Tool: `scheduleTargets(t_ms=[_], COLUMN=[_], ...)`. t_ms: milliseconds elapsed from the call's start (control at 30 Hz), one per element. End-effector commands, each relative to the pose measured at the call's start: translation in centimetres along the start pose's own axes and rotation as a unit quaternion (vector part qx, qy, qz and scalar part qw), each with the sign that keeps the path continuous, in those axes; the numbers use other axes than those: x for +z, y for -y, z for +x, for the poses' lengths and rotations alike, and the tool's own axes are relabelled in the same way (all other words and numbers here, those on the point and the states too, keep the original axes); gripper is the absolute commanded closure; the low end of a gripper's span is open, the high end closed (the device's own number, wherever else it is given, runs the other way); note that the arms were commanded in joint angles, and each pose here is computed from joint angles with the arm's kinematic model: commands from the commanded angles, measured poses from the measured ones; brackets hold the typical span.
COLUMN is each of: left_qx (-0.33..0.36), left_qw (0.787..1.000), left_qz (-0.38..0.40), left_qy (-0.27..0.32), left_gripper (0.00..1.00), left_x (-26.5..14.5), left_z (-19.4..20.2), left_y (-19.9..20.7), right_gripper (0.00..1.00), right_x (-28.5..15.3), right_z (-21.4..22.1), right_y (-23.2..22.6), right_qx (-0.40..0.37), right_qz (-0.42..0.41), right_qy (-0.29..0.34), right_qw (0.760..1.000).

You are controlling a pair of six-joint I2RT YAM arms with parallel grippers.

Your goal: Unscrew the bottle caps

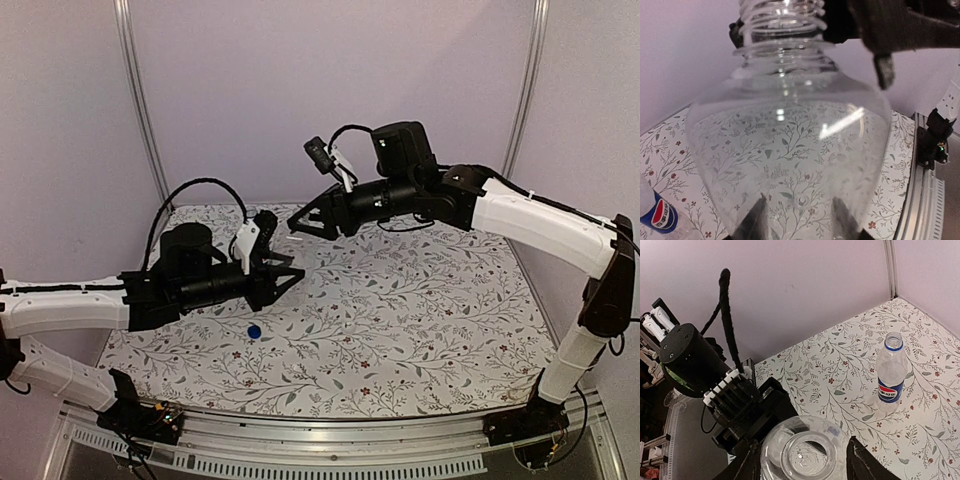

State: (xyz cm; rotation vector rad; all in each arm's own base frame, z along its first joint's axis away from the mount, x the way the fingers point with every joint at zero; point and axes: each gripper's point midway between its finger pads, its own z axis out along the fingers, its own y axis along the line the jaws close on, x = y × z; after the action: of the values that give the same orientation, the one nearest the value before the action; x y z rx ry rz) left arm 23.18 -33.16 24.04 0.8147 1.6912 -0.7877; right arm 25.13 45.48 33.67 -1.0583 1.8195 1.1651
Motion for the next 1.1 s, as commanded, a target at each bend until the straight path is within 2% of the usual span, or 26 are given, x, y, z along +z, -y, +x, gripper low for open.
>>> scheduleTargets(t_ms=[0,233,367,500,600,700,733,833,933,1000,1067], left_qx=[0.017,0.024,0.024,0.023,0.021,0.020,0.019,0.018,0.014,0.011,0.006], left_qw=[1.000,1.000,0.999,0.999,0.999,0.999,1.000,1.000,0.999,0.999,0.999], left_qz=[-0.001,-0.007,-0.014,-0.018,-0.020,-0.018,-0.017,-0.015,-0.014,-0.016,-0.020], left_qy=[0.019,0.016,0.017,0.018,0.017,0.018,0.019,0.022,0.026,0.026,0.026], left_gripper=[0.62,0.62,0.62,0.62,0.62,0.62,0.61,0.57,0.49,0.42,0.31], left_x=[0.4,0.6,0.5,0.5,0.5,0.6,0.6,0.6,0.5,0.5,0.4], left_z=[-1.7,-1.6,-1.6,-1.7,-1.7,-1.6,-1.6,-1.6,-1.6,-1.5,-1.5], left_y=[0.6,0.6,0.4,0.3,0.2,0.3,0.3,0.4,0.4,0.3,0.1], right_gripper=[0.46,0.59,0.62,0.72,0.82,1.00,1.00,1.00,1.00,1.00,1.00], right_x=[0.5,0.9,0.9,0.9,0.9,0.6,0.5,0.4,0.2,0.1,-0.1], right_z=[-0.3,0.1,0.3,0.3,0.2,-0.1,-0.2,-0.4,-0.6,-0.6,-0.5], right_y=[-0.3,-0.2,0.0,0.0,0.1,0.3,0.3,0.4,0.5,0.7,1.1], right_qx=[-0.006,-0.005,-0.004,-0.007,-0.008,-0.012,-0.013,-0.017,-0.019,-0.022,-0.023], right_qz=[-0.003,-0.006,-0.004,-0.001,0.003,0.010,0.013,0.019,0.024,0.032,0.043], right_qy=[-0.001,-0.008,-0.012,-0.012,-0.011,-0.006,-0.004,-0.001,0.001,0.002,0.001], right_qw=[1.000,1.000,1.000,1.000,1.000,1.000,1.000,1.000,1.000,0.999,0.999])
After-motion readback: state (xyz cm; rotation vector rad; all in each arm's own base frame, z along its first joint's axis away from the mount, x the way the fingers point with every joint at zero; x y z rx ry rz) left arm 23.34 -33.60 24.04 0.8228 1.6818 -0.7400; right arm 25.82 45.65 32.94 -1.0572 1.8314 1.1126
